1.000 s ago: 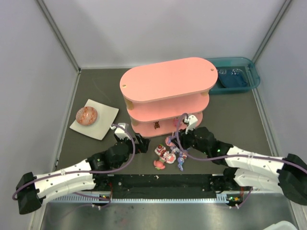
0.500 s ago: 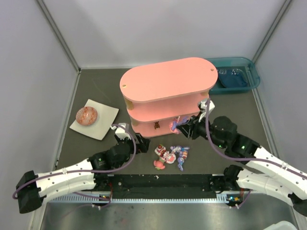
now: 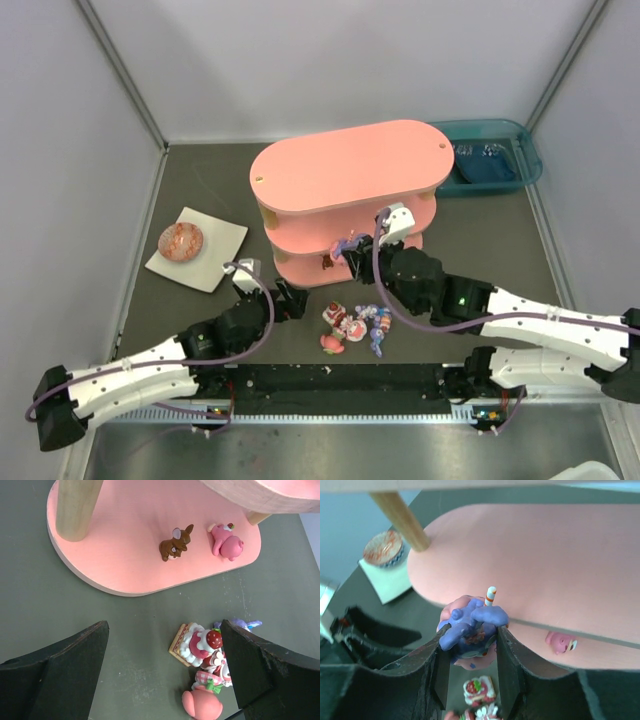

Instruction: Place and organize the plastic toys onto the shelf

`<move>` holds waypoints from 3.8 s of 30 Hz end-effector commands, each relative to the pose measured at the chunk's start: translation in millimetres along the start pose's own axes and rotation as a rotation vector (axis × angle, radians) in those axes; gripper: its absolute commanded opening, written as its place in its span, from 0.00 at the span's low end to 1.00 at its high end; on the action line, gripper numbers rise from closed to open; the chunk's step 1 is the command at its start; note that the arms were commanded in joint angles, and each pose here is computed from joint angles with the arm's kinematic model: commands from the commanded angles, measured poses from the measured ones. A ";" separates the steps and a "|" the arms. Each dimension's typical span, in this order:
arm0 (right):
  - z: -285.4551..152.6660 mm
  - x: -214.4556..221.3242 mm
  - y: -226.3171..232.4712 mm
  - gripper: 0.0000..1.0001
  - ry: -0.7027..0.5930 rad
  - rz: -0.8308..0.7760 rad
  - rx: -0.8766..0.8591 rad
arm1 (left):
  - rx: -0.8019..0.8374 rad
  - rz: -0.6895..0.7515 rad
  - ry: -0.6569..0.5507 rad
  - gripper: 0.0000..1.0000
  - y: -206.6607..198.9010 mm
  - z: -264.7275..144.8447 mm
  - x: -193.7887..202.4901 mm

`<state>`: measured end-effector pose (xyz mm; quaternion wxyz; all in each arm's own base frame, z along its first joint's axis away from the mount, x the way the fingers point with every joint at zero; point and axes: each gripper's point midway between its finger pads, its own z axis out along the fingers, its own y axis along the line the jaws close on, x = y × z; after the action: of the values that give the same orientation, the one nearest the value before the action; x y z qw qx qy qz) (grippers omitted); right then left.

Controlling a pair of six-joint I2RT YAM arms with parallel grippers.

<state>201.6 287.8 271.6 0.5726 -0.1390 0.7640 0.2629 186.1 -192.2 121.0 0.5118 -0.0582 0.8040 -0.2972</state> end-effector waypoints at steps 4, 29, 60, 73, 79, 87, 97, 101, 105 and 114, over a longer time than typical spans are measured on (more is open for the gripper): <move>9.2 -62.9 3.2 0.00 -0.267 0.119 0.169 | 0.000 0.000 -0.011 0.99 8.9 -5.5 1.9; 56.4 -43.2 18.5 0.00 -0.299 0.164 0.321 | 0.024 0.013 -0.037 0.99 11.1 -11.0 -3.1; 86.5 -19.1 24.5 0.12 -0.329 0.130 0.377 | 0.018 0.027 -0.038 0.99 14.8 -13.7 -3.8; 89.3 -11.9 25.3 0.33 -0.307 0.116 0.369 | 0.011 0.018 -0.039 0.99 17.0 -14.0 -3.1; 89.3 -11.6 26.4 0.38 -0.301 0.114 0.361 | 0.010 0.022 -0.039 0.99 17.3 -13.9 -2.8; 88.5 -14.1 27.8 0.49 -0.303 0.119 0.352 | 0.014 0.023 -0.036 0.99 16.6 -14.2 -2.9; 77.8 -28.7 27.5 0.52 -0.326 0.131 0.325 | 0.017 0.026 -0.042 0.99 15.0 -15.2 -5.8; 65.0 -41.0 25.3 0.55 -0.339 0.147 0.287 | 0.011 0.025 -0.048 0.99 15.1 -16.0 -8.8; 44.3 -44.3 13.7 0.56 -0.336 0.150 0.260 | 0.002 0.026 -0.059 0.99 16.0 -16.8 -12.4; 7.3 -32.9 1.7 0.55 -0.299 0.032 0.097 | 0.003 0.020 -0.060 0.99 16.6 -17.7 -12.6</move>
<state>231.5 285.2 315.2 0.6863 0.0243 0.6834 0.2478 178.9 -165.5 115.1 0.5297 -0.0536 0.7979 -0.2827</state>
